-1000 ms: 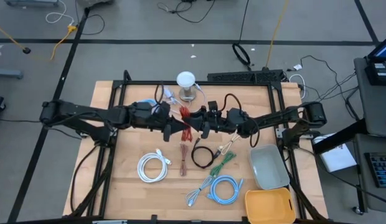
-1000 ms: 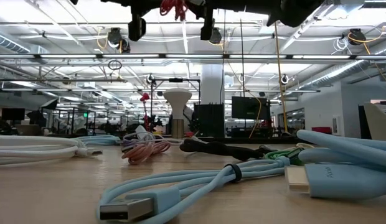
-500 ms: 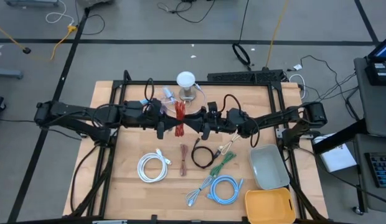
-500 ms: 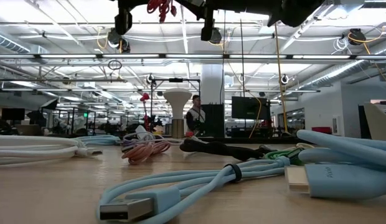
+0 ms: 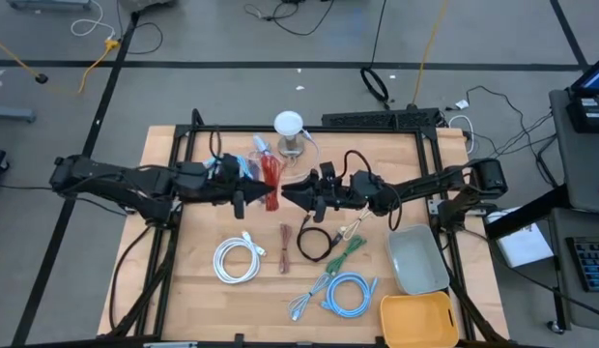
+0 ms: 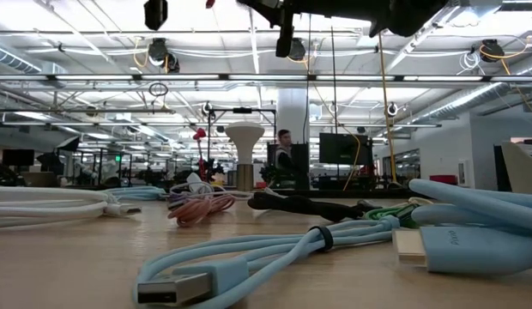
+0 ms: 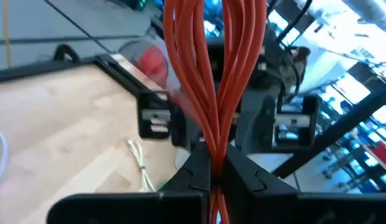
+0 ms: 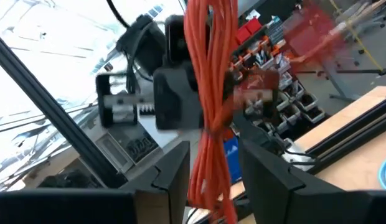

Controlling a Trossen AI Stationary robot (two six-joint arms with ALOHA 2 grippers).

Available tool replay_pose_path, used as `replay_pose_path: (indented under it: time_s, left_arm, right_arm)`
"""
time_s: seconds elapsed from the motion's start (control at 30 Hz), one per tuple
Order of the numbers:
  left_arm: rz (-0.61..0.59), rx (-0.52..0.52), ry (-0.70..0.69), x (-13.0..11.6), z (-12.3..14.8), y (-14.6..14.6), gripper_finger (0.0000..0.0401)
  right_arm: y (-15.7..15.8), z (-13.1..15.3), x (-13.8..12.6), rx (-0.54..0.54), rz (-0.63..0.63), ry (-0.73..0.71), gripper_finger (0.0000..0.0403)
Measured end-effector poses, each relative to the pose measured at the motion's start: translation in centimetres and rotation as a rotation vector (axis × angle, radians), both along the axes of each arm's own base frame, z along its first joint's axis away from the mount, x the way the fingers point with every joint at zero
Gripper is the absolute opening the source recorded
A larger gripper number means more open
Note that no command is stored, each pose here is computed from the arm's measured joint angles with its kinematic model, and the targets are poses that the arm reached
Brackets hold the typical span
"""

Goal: Pick & Place USB Port
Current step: Put the orange USB cable into the gray bin

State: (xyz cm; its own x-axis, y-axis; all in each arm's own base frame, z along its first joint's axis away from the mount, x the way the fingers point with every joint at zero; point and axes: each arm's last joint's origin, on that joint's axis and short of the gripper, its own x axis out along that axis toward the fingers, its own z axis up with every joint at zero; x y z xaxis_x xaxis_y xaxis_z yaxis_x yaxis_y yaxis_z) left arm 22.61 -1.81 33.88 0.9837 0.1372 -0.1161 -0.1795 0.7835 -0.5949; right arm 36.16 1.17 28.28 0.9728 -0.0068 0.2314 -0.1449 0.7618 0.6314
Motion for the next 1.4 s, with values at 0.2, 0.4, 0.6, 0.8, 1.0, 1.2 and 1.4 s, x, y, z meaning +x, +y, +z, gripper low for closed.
replay_pose_path:
  time_s: [0.2, 0.4, 0.6, 0.8, 1.0, 1.2, 1.4]
  left_arm:
    - [0.016, 0.003, 0.04, -0.4, -0.3, 0.2, 0.0014]
    - [0.005, 0.0, 0.046, 0.0, -0.5, 0.0, 0.0014]
    - [-0.021, -0.004, 0.039, 0.7, -0.8, -0.2, 0.0014]
    - [-0.05, -0.012, 0.023, 1.9, -1.2, -0.3, 0.0014]
    - [-0.074, -0.021, 0.015, 2.7, -1.6, -0.4, 0.0014]
    - [-0.095, -0.03, 0.009, 3.0, -1.8, -0.5, 0.0014]
    - [-0.106, -0.035, 0.005, 3.4, -1.9, -0.2, 0.0014]
  right_arm:
    - [0.0, 0.1, 0.0, 0.009, 0.0, -0.01, 0.0128]
    - [0.0, 0.1, 0.0, 0.008, -0.004, -0.016, 0.0128]
    - [0.0, 0.2, -0.1, 0.008, -0.004, -0.022, 0.0128]
    - [0.0, 0.3, -0.1, 0.012, -0.005, -0.031, 0.0128]
    - [0.0, 0.3, -0.1, 0.012, -0.003, -0.031, 0.0128]
    - [0.2, 0.3, -0.1, 0.015, 0.004, -0.026, 0.0128]
    - [0.3, 0.3, -0.1, 0.012, 0.005, -0.031, 0.0128]
